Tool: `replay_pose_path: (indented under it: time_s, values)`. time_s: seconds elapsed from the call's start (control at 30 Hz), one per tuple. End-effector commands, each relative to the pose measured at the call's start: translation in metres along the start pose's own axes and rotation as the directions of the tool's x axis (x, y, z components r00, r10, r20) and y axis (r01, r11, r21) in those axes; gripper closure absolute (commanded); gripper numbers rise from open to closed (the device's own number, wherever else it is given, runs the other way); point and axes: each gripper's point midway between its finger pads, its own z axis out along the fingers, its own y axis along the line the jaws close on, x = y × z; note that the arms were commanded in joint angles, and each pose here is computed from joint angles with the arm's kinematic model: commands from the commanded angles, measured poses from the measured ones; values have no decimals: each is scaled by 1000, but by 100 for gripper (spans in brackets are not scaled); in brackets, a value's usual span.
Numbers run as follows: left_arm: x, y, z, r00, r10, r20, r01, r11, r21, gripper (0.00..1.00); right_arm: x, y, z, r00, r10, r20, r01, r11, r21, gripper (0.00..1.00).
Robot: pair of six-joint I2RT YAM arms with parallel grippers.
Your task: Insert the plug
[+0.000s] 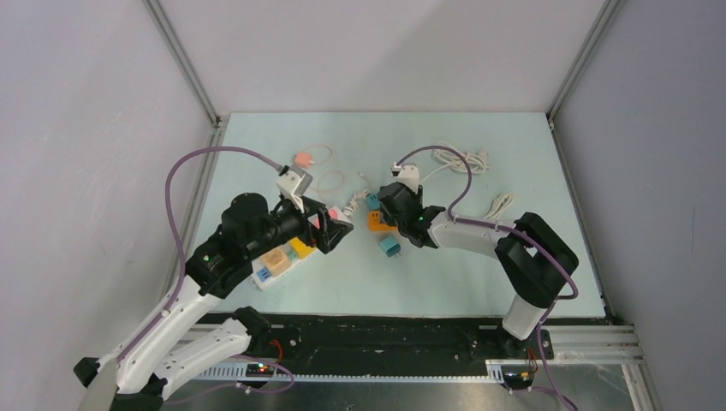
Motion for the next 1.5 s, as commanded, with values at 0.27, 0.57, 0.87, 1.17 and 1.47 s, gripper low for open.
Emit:
replay_pose_path:
  time_s: [0.27,0.57,0.87,1.17,1.47]
  values:
    - [-5,2,3,1000,11,19,-11,1000,-6,0,156,-82,-19,842,-169,-512,263,958,115,72]
    - [-5,2,3,1000,9,18,-9,1000,-2,0,130,-112,-22,883,-80,-463,222,939,261,72]
    - [-4,2,3,1000,7,17,-7,1000,-3,0,100,-123,-22,932,-51,-359,174,931,321,65]
    - [-5,2,2,1000,7,21,-7,1000,-3,0,81,-83,-23,929,-129,-347,206,959,195,30]
    - [-7,1,-2,999,8,33,-8,1000,-1,1,16,-54,-32,963,-129,-235,168,974,154,16]
